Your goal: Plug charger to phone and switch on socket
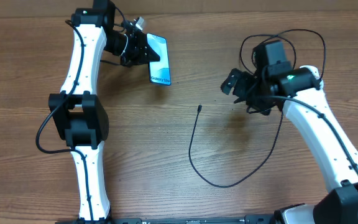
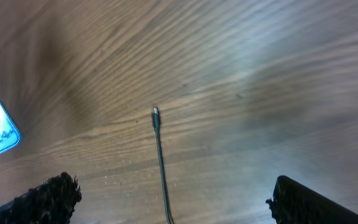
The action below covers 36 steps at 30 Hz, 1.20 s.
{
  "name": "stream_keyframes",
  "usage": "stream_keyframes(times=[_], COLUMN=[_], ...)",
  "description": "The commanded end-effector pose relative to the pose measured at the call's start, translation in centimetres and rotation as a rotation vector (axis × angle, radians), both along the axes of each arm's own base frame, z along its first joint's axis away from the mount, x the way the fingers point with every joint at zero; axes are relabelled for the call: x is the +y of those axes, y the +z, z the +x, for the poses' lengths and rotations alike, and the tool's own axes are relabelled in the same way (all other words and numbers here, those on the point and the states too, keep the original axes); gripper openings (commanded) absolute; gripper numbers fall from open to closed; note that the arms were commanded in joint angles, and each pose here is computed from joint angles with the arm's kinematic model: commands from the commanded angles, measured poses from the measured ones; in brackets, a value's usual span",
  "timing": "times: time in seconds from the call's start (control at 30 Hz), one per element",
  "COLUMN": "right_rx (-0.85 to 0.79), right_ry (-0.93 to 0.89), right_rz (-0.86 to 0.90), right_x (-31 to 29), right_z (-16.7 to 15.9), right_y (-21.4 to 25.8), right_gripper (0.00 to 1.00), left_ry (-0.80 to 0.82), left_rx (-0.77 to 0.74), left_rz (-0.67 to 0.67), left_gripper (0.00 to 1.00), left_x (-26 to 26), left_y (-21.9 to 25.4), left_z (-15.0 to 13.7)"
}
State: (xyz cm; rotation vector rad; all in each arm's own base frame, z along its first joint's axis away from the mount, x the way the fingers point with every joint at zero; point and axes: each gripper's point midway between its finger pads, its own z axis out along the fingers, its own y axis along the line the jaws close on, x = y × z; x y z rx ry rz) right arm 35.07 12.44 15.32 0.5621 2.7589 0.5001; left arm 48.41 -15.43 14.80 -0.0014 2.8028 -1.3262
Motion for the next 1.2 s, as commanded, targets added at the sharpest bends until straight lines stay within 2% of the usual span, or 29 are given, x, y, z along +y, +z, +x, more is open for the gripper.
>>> stream_keyframes(times=[0.0,0.2,0.33,0.43,0.57,0.7,0.87,1.17], right_rx=[0.025,0.233,0.308,0.291,0.261,0.224,0.183,0.118], right_ry=[0.109,0.224,0.202,0.207,0.222,0.163,0.113,0.088], right_rz=[0.032,-0.036,-0.138,-0.107,-0.085,-0.14,-0.269,-0.359], right_x=[3.0,5.6,5.3,6.2,7.3,7.4,7.4,7.9], right_z=[-1.3,-3.2,-1.6,-0.7,0.0,1.0,1.3,2.0], right_y=[-1.8,-6.1,-8.0,-8.6,-9.0,-9.8,-11.0,-11.8], right_gripper=[1.0,1.0,0.99,0.99,0.92,0.73,0.7,0.6], left_ry=[-0.013,-0.022,-0.032,-0.025,-0.021,-0.021,-0.021,-0.022], left_rx=[-0.139,-0.163,-0.177,-0.177,-0.178,-0.179,-0.179,-0.168], left_rz=[0.053,0.081,0.083,0.098,0.106,0.106,0.106,0.106], left_gripper=[0.04,0.04,0.04,0.04,0.04,0.04,0.04,0.04], left_x=[0.9,1.1,1.2,1.6,1.9,1.8,1.8,1.8], left_y=[4.2,3.9,3.9,3.8,3.7,3.7,3.7,3.6], left_z=[-0.2,0.0,0.1,0.2,0.3,0.3,0.3,0.1])
